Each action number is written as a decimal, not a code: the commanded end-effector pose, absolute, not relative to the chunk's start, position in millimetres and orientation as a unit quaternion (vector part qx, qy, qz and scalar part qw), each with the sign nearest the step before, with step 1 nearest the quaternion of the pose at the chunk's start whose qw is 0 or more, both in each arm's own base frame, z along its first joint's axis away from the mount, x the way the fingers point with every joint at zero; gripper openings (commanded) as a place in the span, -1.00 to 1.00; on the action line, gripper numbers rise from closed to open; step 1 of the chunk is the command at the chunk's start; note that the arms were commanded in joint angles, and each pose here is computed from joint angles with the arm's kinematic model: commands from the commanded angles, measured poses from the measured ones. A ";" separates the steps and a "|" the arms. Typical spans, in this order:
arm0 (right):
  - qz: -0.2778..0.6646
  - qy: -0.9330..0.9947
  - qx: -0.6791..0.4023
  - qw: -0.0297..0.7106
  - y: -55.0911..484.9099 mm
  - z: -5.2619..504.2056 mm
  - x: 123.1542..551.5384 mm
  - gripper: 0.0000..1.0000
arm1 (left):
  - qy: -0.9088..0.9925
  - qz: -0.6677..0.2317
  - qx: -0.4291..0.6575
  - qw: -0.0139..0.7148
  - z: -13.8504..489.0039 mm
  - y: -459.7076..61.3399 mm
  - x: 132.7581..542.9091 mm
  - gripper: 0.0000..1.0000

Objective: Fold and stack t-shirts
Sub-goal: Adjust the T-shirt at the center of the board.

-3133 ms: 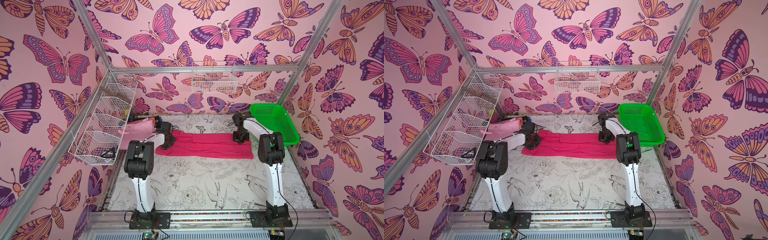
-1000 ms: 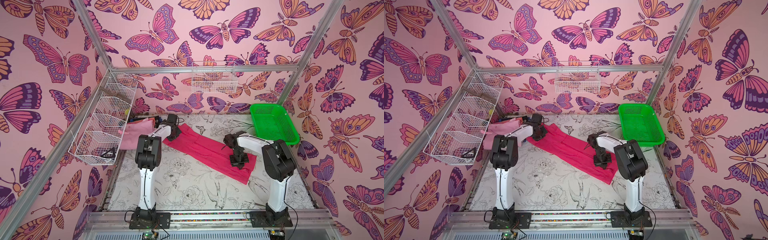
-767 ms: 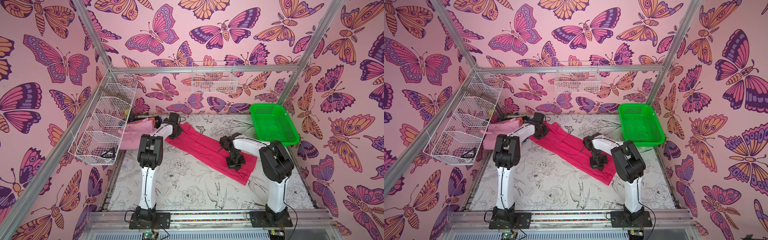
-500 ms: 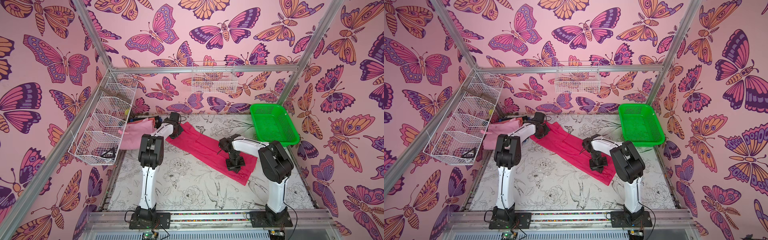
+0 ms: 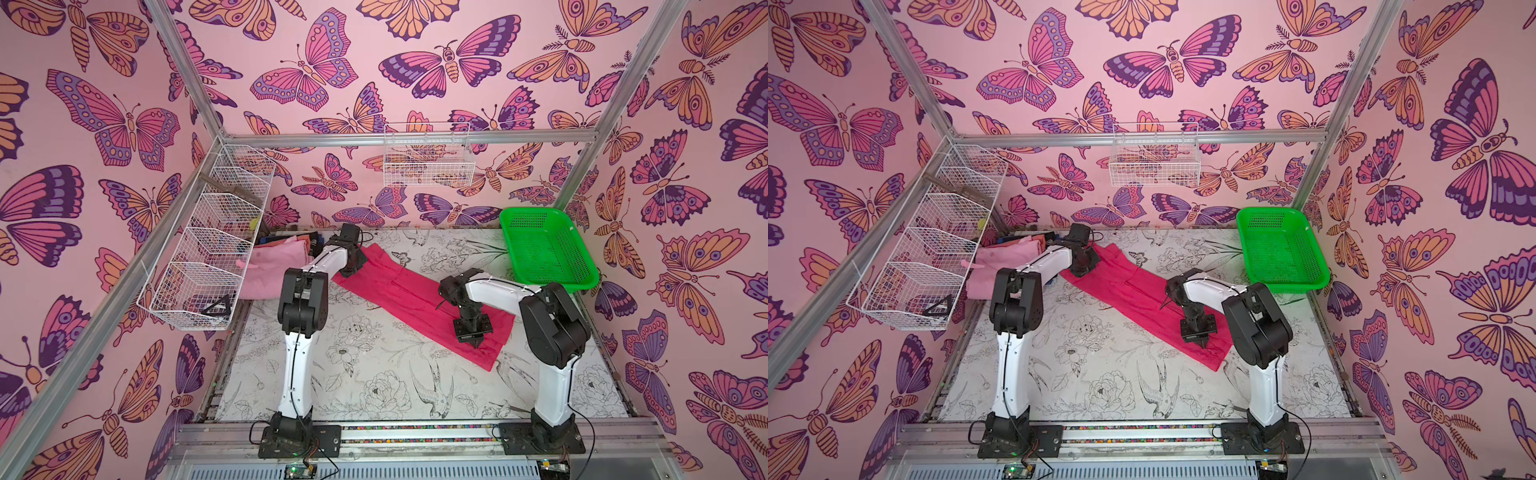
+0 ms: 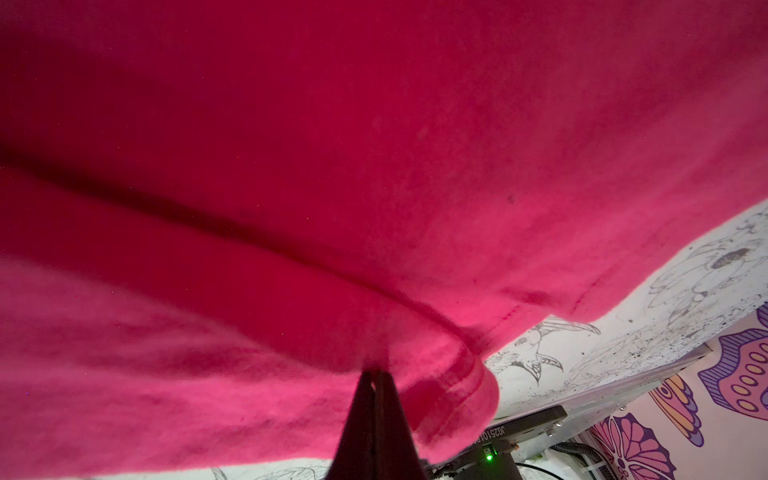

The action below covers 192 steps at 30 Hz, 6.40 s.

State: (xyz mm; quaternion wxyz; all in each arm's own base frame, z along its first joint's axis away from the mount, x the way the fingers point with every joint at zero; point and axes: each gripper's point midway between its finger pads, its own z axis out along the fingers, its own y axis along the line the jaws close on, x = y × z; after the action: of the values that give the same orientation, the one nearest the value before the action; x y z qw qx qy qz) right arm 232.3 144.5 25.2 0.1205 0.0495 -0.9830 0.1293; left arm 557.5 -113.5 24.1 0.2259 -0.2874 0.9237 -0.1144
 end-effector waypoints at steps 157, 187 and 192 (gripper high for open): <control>0.235 -0.923 0.135 0.272 198.1 -19.3 117.7 -1.00 | 0.943 -0.193 -0.232 0.142 -46.9 -207.4 568.7 -1.00; 0.273 -0.900 0.203 0.274 240.8 0.2 76.5 -1.00 | 0.940 -0.250 -0.196 0.124 -60.5 -289.9 565.2 -1.00; 0.279 -0.896 0.214 0.271 243.7 3.0 74.6 -1.00 | 0.940 -0.252 -0.192 0.123 -59.3 -295.6 563.2 -1.00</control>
State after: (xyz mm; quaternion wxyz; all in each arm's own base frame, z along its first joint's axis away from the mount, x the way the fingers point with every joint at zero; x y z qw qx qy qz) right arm 90.2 226.2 31.7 0.2344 0.1706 -0.9019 0.3202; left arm 617.4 -288.4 28.8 0.2427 -0.1866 0.9035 -0.3000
